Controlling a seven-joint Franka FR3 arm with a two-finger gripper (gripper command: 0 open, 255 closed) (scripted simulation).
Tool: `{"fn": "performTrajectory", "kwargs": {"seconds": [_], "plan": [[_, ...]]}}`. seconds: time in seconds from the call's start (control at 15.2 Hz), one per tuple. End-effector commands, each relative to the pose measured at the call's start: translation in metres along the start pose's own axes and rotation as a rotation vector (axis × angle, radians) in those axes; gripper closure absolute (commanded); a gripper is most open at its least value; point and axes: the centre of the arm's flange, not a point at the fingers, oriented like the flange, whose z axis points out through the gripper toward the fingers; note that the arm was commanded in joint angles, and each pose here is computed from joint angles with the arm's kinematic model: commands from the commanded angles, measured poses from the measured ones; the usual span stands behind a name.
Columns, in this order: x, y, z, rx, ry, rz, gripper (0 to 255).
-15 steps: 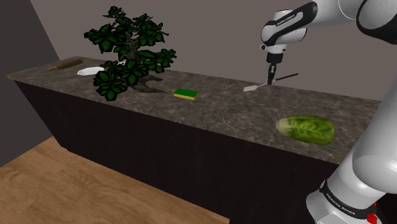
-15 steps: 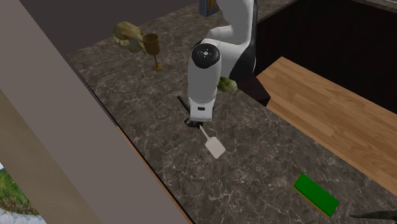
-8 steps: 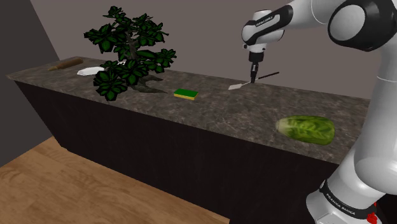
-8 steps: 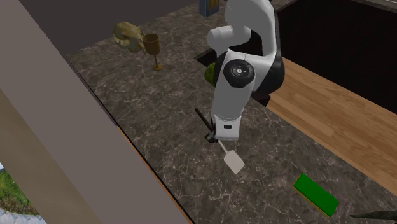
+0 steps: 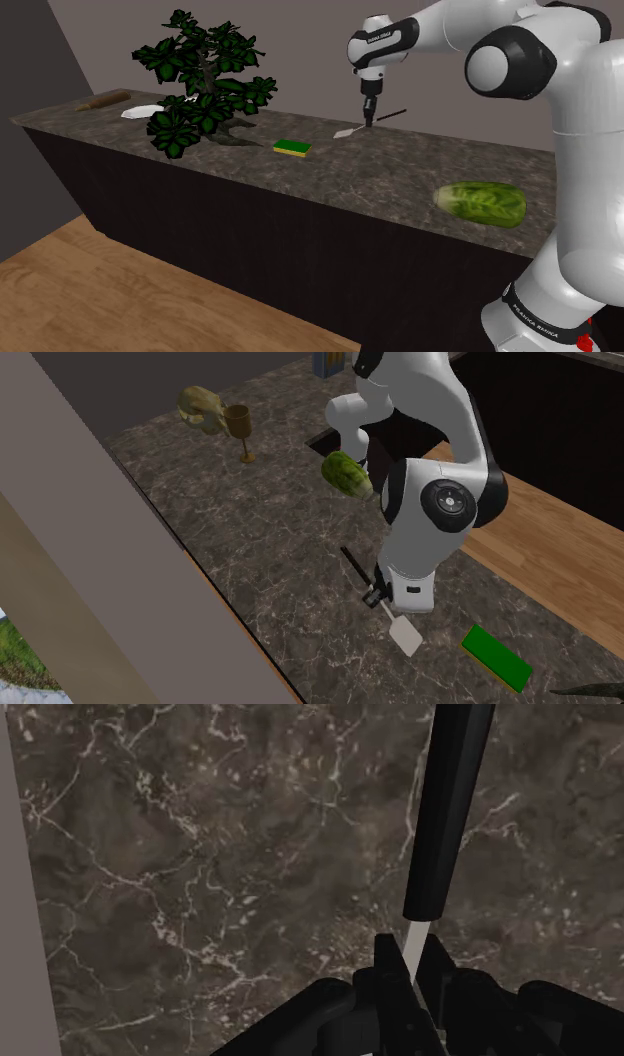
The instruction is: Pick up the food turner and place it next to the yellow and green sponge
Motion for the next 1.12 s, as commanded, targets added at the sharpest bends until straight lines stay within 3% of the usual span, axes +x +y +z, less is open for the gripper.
{"fn": "performTrajectory", "kwargs": {"seconds": [0.0,0.26,1.06], "plan": [[0.025,-0.004,-0.001,0.001,0.0,0.0,255],[0.074,-0.01,-0.004,0.001,0.0,0.0,255],[0.078,-0.01,0.059,0.001,0.0,0.0,255]]}}
